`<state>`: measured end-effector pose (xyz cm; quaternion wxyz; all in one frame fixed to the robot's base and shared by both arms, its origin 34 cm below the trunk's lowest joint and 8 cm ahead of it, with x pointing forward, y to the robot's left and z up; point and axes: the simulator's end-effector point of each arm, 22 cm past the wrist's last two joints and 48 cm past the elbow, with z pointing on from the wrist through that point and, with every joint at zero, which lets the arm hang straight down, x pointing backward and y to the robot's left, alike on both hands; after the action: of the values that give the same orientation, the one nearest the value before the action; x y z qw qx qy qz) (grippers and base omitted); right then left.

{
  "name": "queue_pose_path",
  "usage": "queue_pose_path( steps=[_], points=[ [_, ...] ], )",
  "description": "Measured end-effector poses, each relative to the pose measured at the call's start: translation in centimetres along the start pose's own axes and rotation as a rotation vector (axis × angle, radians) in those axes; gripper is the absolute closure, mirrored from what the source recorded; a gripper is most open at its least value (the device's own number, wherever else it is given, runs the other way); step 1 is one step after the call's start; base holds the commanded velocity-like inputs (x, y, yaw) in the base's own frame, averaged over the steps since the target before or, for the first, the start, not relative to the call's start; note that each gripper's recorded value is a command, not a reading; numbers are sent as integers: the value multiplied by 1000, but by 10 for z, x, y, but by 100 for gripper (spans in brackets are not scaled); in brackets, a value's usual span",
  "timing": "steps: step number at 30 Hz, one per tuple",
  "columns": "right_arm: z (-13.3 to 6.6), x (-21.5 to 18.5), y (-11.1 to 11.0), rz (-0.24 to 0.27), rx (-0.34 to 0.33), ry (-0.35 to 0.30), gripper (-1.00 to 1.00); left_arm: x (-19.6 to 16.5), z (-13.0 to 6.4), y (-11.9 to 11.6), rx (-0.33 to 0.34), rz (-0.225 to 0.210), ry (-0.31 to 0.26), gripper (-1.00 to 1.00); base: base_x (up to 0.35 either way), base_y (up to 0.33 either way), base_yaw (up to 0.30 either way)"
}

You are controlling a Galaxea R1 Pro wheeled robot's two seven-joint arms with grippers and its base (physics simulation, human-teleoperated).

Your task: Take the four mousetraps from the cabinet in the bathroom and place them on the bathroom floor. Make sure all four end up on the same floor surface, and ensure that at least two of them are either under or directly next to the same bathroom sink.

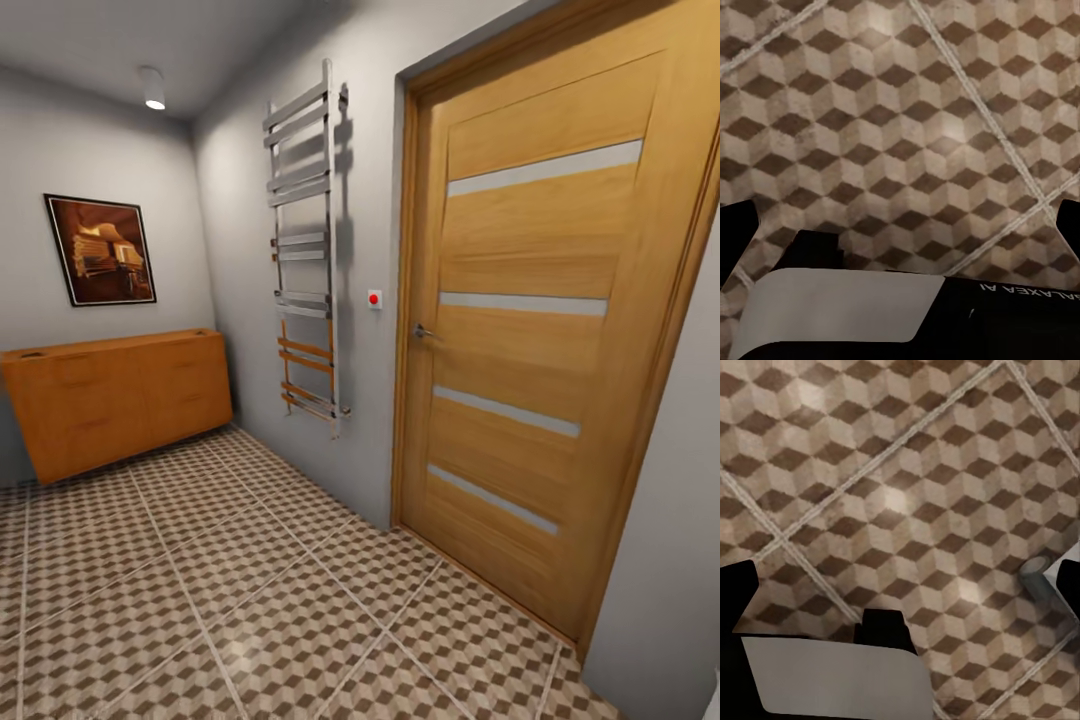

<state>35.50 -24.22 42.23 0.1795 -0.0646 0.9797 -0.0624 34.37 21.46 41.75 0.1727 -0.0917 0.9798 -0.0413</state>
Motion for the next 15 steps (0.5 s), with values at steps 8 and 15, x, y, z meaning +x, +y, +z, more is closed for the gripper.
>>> queue_pose_path(
  steps=[8,15],
  points=[
    [0,0,0,0,0,0,-100,0,0,0,0,0,0,-100,0,0,300],
    [0,0,0,0,0,0,-100,0,0,0,0,0,0,-100,0,0,300]
  ],
)
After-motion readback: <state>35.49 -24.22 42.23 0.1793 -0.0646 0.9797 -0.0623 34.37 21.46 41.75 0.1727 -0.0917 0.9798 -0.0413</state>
